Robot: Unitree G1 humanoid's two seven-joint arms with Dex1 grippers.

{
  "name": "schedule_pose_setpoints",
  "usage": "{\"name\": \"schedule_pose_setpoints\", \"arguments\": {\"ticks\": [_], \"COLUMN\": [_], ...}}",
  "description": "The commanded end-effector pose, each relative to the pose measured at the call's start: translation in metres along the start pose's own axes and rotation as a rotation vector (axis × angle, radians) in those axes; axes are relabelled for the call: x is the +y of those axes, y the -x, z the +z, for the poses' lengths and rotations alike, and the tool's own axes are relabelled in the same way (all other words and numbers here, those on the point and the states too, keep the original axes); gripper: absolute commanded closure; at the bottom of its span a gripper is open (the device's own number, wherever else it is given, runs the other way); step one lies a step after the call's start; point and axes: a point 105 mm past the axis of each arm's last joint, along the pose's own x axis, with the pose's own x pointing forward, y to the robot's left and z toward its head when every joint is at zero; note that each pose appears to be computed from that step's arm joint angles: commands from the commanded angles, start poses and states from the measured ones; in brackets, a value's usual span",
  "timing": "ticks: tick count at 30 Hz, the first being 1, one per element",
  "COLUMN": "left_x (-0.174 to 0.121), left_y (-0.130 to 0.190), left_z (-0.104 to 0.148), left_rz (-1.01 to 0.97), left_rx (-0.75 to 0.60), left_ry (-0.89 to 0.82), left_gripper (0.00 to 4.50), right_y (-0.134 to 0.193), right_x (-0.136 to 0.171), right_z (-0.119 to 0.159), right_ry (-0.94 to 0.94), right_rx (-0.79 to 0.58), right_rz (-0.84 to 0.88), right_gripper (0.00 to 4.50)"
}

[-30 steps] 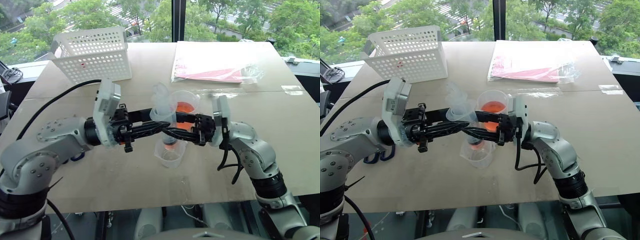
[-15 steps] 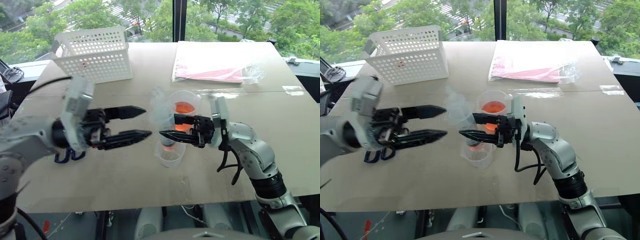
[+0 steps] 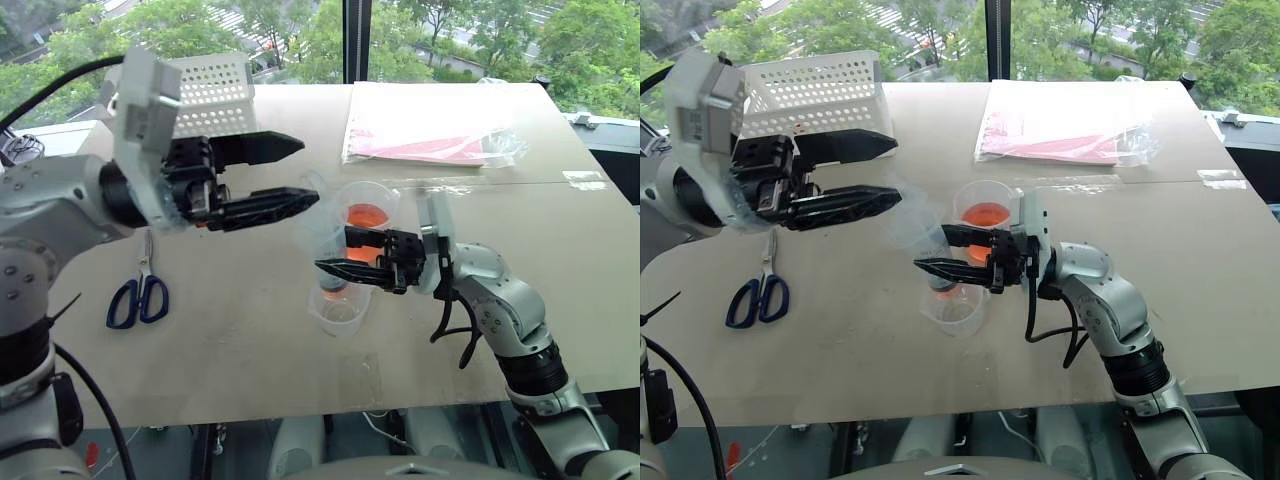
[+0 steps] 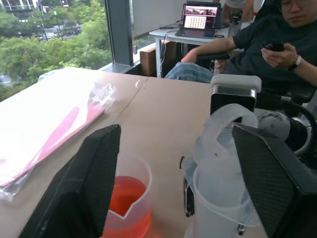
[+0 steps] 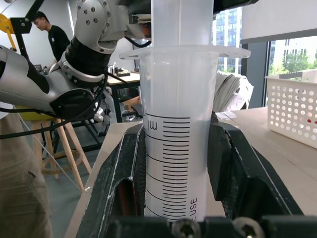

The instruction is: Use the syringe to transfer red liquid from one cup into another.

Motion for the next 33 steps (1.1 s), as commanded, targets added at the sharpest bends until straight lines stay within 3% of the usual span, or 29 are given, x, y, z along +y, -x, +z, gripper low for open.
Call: {"name": "schedule_pose_setpoints", "arguments": {"ticks": [1,3,4,7,33], "left_x": [0.000,-0.003,-0.006,-0.014,-0.042], "left_y": [-0.005,-0.007,-0.008,-0.010,-0.013], "left_z": [0.006,0.006,0.004,0.000,-0.052], "left_rz": [-0.012,-0.031,-0.057,-0.100,-0.203], "left_rx": [-0.007,-0.014,-0.012,-0.008,0.086], "left_ry": [-0.079,-0.078,-0.079,-0.067,-0.015], "left_gripper": [2.90,3.34,3.99,4.47,4.50], "right_y": [-0.005,-0.005,-0.005,-0.005,-0.005], "right_x": [0.005,0.005,0.005,0.005,0.004], "right_z": [0.011,0.010,0.010,0.010,0.033], "right_ry": [0.047,0.046,0.046,0.046,0.046], "right_rx": [-0.034,-0.034,-0.034,-0.033,-0.070], "right_rz": [0.034,0.035,0.036,0.040,0.022], "right_gripper": [3.20,3.20,3.20,3.20,3.20]}}
